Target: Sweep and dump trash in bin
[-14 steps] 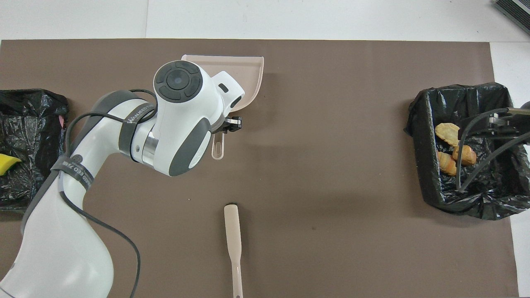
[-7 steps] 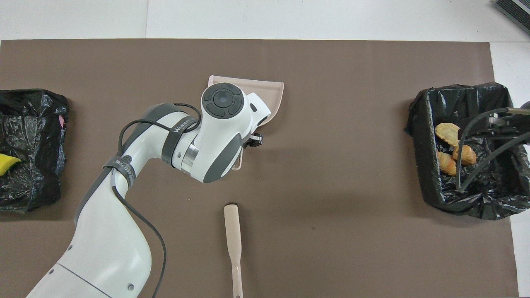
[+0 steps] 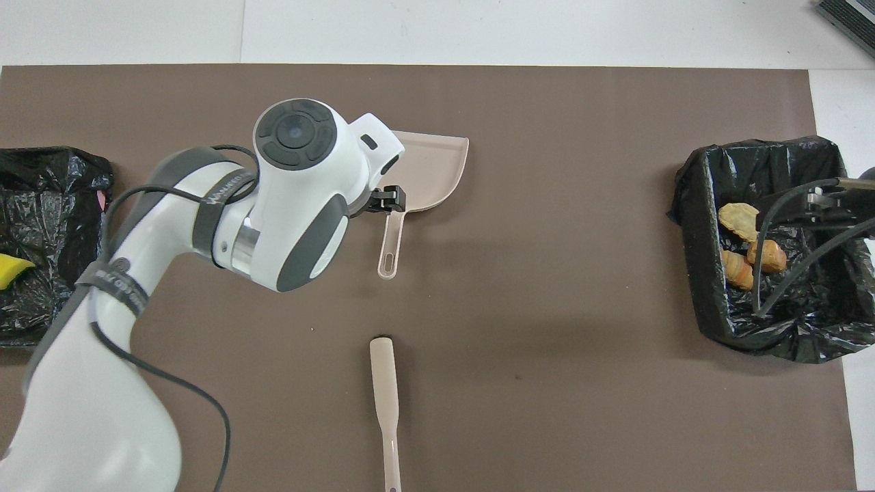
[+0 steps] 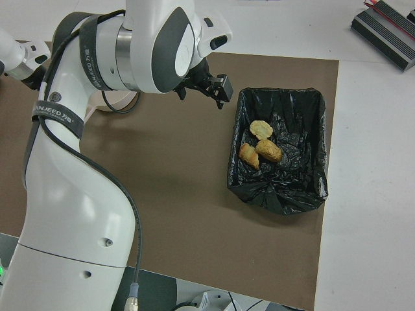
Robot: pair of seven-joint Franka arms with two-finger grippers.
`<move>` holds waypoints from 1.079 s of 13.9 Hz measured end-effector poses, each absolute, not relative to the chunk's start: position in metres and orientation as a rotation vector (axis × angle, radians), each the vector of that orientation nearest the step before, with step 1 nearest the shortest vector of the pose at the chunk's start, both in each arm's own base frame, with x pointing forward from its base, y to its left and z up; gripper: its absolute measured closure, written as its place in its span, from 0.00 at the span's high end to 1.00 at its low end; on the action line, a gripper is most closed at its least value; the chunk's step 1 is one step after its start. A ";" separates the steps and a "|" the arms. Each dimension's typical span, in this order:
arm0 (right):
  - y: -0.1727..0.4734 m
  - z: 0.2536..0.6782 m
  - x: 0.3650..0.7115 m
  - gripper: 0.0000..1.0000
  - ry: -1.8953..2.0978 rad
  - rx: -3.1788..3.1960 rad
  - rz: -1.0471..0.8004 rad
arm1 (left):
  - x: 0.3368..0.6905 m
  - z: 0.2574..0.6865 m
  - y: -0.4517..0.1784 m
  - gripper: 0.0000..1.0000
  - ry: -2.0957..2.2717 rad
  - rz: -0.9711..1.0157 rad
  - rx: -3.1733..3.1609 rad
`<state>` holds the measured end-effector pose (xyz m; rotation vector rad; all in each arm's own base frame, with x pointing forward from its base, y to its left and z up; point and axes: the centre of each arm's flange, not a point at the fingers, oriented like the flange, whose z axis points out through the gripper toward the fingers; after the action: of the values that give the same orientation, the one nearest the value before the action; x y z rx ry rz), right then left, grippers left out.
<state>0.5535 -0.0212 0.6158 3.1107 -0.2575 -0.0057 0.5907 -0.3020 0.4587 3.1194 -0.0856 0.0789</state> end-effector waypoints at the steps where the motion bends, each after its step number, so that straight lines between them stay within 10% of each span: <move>1: -0.021 0.616 0.554 1.00 -0.258 3.111 -0.006 | 0.586 0.486 -0.277 1.00 -0.062 0.086 3.120; 7: -0.021 0.616 0.554 1.00 -0.257 3.111 -0.006 | 0.507 0.576 -0.162 1.00 0.001 0.082 3.132; 15: -0.021 0.616 0.554 1.00 -0.257 3.111 -0.006 | 0.515 0.628 -0.057 1.00 -0.167 0.072 3.141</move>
<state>0.5535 -0.0210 0.6158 3.1108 -0.2570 -0.0057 0.5151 -0.0569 0.6277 3.1413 -0.1673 0.0718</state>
